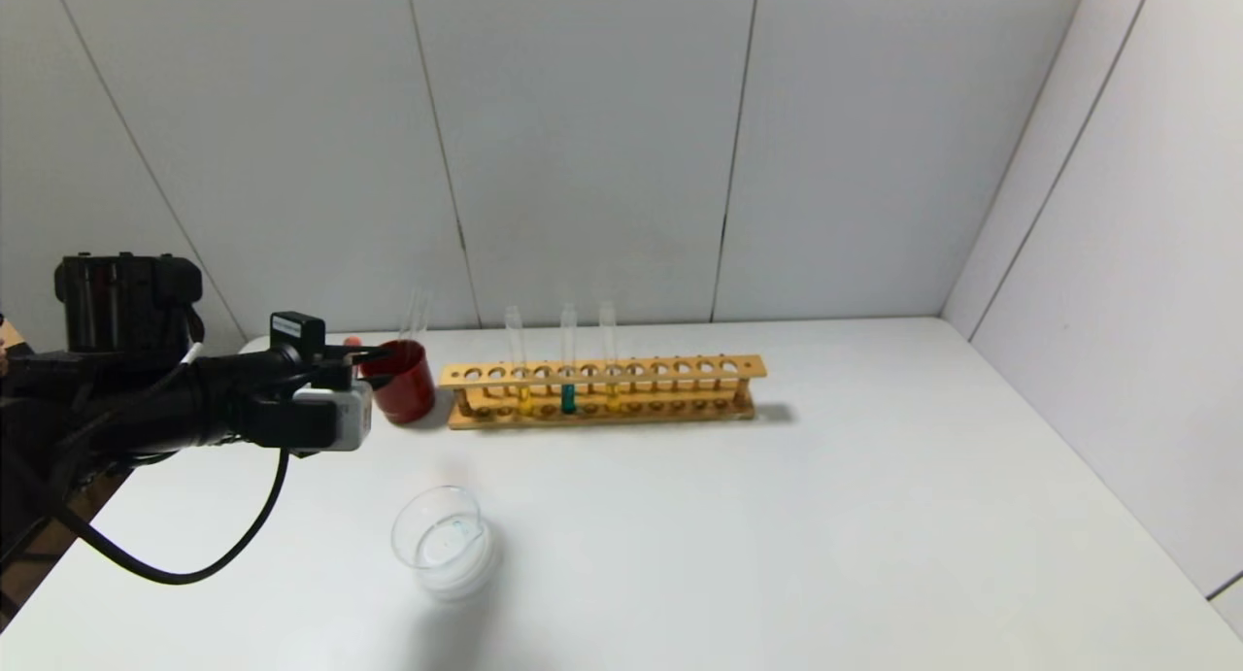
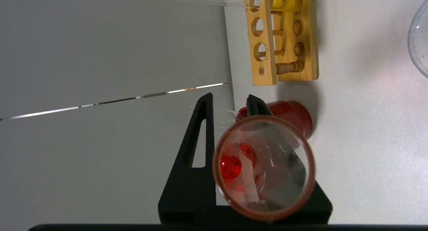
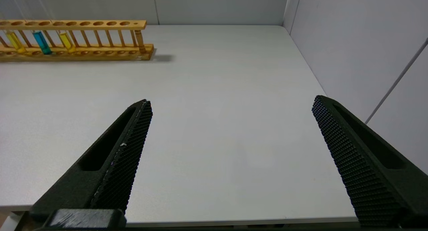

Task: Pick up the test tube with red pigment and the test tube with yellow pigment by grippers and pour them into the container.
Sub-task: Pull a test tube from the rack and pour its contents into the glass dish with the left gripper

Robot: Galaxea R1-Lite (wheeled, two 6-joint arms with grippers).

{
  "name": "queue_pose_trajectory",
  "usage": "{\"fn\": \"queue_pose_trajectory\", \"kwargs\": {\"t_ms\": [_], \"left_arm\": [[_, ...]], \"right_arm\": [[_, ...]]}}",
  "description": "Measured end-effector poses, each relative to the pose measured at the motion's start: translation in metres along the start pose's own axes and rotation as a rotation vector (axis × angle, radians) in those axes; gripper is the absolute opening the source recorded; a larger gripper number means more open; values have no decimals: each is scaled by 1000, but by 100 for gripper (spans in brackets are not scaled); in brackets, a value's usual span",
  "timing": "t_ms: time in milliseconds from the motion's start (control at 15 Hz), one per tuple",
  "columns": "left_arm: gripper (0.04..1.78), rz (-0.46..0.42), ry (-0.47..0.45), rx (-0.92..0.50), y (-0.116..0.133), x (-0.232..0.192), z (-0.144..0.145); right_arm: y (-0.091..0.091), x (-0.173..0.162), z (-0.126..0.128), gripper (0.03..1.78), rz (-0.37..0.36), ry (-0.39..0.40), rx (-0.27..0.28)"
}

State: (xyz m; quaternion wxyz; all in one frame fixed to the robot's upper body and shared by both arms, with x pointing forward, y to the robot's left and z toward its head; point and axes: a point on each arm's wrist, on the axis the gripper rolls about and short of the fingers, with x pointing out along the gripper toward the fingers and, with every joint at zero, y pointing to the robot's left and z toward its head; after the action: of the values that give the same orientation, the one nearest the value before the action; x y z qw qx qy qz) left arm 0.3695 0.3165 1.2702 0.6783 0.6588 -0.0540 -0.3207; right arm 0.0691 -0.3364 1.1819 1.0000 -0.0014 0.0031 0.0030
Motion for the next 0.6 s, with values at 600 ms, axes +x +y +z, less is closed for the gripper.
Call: {"fn": "queue_pose_trajectory", "kwargs": {"t_ms": [600], "left_arm": [[37, -21, 0, 133, -21, 12, -9]], "right_arm": [[0, 0, 0, 175, 0, 0, 0]]}}
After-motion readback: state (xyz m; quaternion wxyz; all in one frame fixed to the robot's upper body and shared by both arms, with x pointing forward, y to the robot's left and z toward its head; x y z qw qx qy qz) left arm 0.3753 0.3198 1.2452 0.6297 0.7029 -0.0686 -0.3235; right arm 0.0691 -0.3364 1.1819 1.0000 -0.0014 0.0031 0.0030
